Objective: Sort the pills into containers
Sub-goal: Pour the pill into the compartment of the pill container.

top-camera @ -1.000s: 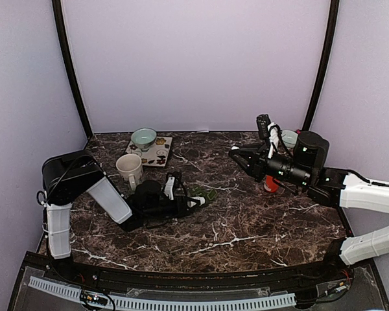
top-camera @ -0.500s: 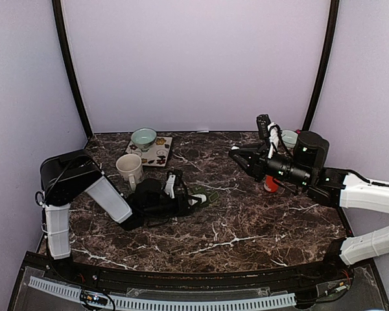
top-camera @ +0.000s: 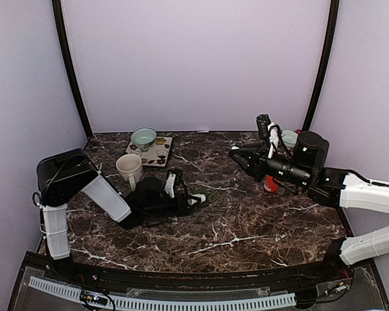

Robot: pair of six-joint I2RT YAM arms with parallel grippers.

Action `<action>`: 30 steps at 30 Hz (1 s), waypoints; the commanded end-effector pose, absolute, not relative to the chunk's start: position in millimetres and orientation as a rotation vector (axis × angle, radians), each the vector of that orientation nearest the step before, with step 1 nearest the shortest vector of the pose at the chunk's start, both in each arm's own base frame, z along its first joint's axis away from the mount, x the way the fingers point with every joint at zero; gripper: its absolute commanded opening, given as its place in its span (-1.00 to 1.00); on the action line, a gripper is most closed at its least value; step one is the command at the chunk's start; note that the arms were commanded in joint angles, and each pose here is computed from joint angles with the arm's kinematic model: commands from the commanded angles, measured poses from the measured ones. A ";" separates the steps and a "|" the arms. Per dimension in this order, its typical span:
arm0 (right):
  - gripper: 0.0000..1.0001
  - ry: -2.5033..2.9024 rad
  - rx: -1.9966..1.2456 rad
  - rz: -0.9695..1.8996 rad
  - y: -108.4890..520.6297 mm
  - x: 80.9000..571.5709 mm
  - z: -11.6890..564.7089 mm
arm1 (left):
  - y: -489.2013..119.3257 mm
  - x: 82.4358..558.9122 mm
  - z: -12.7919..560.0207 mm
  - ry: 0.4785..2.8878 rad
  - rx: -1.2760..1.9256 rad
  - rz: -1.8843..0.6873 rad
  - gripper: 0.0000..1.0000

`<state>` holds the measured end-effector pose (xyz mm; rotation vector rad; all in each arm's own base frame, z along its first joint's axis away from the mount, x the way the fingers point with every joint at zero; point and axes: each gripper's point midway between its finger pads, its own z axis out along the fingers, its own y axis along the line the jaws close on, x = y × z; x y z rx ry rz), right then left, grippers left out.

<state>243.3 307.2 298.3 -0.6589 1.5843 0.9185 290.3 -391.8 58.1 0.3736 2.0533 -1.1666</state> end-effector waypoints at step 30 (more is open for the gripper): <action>-0.80 1.544 -0.635 0.939 307.8 246.4 310.7 | -399.4 293.7 85.0 2.008 0.421 -1.124 -1.00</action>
